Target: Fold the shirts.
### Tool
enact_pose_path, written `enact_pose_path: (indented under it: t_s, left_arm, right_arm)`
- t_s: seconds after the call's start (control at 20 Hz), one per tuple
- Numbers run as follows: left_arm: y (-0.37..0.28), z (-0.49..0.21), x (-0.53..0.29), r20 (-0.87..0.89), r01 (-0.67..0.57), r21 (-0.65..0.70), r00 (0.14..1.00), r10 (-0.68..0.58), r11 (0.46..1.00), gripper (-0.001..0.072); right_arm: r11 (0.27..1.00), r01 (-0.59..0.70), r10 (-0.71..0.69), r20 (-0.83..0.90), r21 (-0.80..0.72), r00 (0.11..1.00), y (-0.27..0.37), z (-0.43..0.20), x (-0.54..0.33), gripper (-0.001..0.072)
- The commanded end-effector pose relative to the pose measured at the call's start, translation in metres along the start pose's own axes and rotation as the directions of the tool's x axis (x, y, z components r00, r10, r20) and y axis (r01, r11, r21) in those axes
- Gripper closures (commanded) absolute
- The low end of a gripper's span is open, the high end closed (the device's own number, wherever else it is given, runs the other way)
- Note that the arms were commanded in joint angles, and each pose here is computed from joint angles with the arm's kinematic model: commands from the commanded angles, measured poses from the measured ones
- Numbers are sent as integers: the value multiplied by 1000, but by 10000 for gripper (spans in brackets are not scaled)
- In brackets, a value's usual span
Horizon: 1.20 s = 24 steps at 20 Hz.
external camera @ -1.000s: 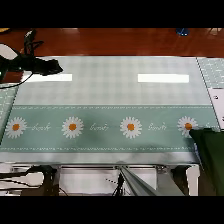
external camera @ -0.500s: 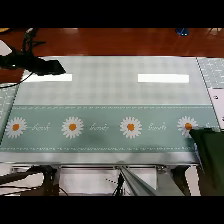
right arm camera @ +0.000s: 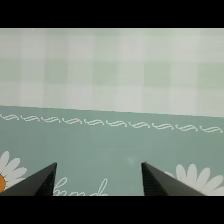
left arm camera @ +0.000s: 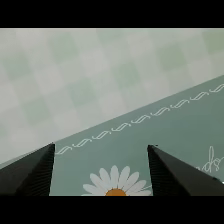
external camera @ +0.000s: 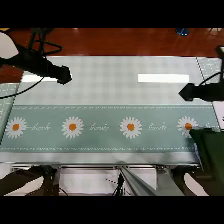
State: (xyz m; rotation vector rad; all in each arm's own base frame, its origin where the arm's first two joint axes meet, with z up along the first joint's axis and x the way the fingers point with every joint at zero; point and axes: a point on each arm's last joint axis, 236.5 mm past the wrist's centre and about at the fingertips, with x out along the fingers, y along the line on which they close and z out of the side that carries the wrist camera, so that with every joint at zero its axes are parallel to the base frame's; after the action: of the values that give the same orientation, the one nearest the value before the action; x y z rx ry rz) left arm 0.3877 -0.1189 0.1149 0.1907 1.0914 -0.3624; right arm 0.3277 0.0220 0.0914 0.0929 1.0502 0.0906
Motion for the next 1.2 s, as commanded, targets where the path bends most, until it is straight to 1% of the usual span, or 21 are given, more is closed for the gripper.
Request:
enact_pose_path:
  t_s: [0.0,1.15]
  left_arm:
    - [-5,-9,-1,-43,-64,28,997,65,998,-2]
    - [-7,-9,2,-48,-58,32,997,60,998,-2]
  right_arm:
    - [997,25,-29,-56,-72,998,19,-7,20,98]
    - [997,34,-38,-50,-76,998,17,-6,20,100]
